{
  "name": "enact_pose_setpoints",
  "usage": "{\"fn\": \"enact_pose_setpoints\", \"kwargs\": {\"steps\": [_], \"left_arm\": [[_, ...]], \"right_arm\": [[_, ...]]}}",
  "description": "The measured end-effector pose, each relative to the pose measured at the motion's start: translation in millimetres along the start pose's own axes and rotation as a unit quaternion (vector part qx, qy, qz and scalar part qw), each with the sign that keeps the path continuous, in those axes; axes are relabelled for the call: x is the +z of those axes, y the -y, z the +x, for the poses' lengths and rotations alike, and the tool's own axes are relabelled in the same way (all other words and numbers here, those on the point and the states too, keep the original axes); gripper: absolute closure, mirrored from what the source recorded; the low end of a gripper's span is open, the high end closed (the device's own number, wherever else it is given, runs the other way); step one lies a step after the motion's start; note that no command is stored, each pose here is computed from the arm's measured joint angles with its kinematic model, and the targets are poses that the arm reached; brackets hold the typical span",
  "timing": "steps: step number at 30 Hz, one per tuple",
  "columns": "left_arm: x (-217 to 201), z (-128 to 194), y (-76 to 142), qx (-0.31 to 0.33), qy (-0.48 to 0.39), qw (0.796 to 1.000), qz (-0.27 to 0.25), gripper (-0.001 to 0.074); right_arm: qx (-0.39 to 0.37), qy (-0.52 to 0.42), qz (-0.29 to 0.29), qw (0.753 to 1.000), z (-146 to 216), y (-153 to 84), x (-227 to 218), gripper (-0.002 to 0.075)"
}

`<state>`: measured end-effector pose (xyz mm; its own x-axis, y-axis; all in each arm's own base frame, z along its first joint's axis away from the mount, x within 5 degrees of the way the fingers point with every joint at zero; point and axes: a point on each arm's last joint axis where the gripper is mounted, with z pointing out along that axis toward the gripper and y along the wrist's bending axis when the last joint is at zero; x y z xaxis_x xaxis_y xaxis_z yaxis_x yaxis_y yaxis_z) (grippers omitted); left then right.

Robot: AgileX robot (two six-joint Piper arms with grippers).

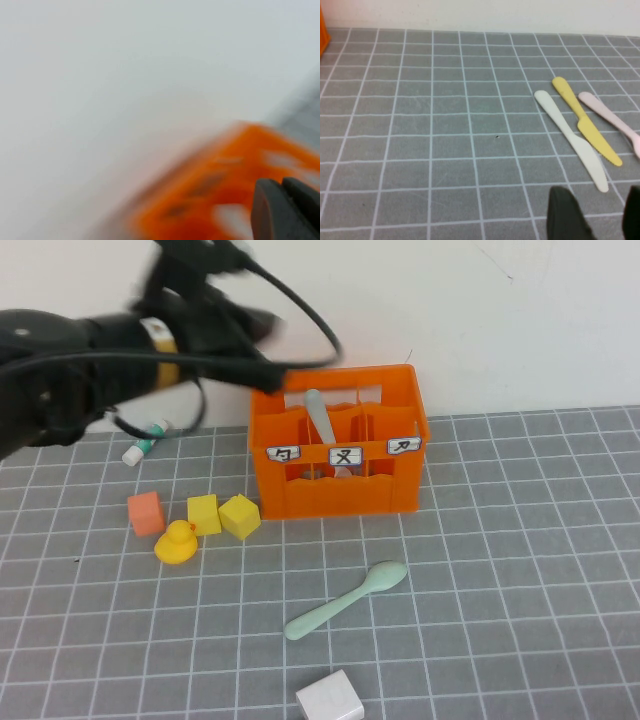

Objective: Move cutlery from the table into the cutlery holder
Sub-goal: Pick up the spoon

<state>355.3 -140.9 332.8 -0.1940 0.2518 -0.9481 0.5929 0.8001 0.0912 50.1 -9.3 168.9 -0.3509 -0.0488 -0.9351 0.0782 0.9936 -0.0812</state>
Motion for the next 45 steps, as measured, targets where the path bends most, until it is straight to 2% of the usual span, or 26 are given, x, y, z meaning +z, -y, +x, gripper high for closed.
{"fn": "enact_pose_setpoints", "kwargs": {"steps": [3, 5, 8, 11, 18, 26, 32, 34, 42, 45], "left_arm": [[-16.4, -3.5, -19.1, -0.004, 0.011, 0.992, -0.125, 0.0734], [-29.0, -1.6, -27.6, -0.005, 0.011, 0.982, -0.188, 0.0735], [-50.7, 7.3, -30.4, -0.023, -0.001, 0.971, -0.239, 0.0735], [-74.0, 22.7, -24.2, -0.049, -0.017, 0.965, -0.255, 0.0735], [-123.4, 51.0, -1.6, -0.073, -0.018, 0.967, -0.243, 0.0735], [-176.7, 66.2, 33.8, -0.083, 0.044, 0.982, -0.165, 0.0735], [-205.9, 75.2, 47.6, -0.122, 0.089, 0.978, -0.147, 0.0735], [-213.9, 82.0, 55.2, -0.133, 0.101, 0.978, -0.126, 0.0735], [-225.7, 92.7, 77.2, -0.1, 0.118, 0.987, -0.044, 0.0735], [-225.9, 92.8, 86.6, -0.06, 0.113, 0.992, 0.002, 0.0735]], "right_arm": [[0.0, 0.0, 0.0, 1.0, 0.0, 0.0, 0.0, 0.047], [0.0, 0.0, 0.0, 1.0, 0.0, 0.0, 0.0, 0.047], [0.0, 0.0, 0.0, 1.0, 0.0, 0.0, 0.0, 0.047], [0.0, 0.0, 0.0, 1.0, 0.0, 0.0, 0.0, 0.047], [0.0, 0.0, 0.0, 1.0, 0.0, 0.0, 0.0, 0.047], [0.0, 0.0, 0.0, 1.0, 0.0, 0.0, 0.0, 0.047], [0.0, 0.0, 0.0, 1.0, 0.0, 0.0, 0.0, 0.047], [0.0, 0.0, 0.0, 1.0, 0.0, 0.0, 0.0, 0.047], [0.0, 0.0, 0.0, 1.0, 0.0, 0.0, 0.0, 0.047], [0.0, 0.0, 0.0, 1.0, 0.0, 0.0, 0.0, 0.047]]}}
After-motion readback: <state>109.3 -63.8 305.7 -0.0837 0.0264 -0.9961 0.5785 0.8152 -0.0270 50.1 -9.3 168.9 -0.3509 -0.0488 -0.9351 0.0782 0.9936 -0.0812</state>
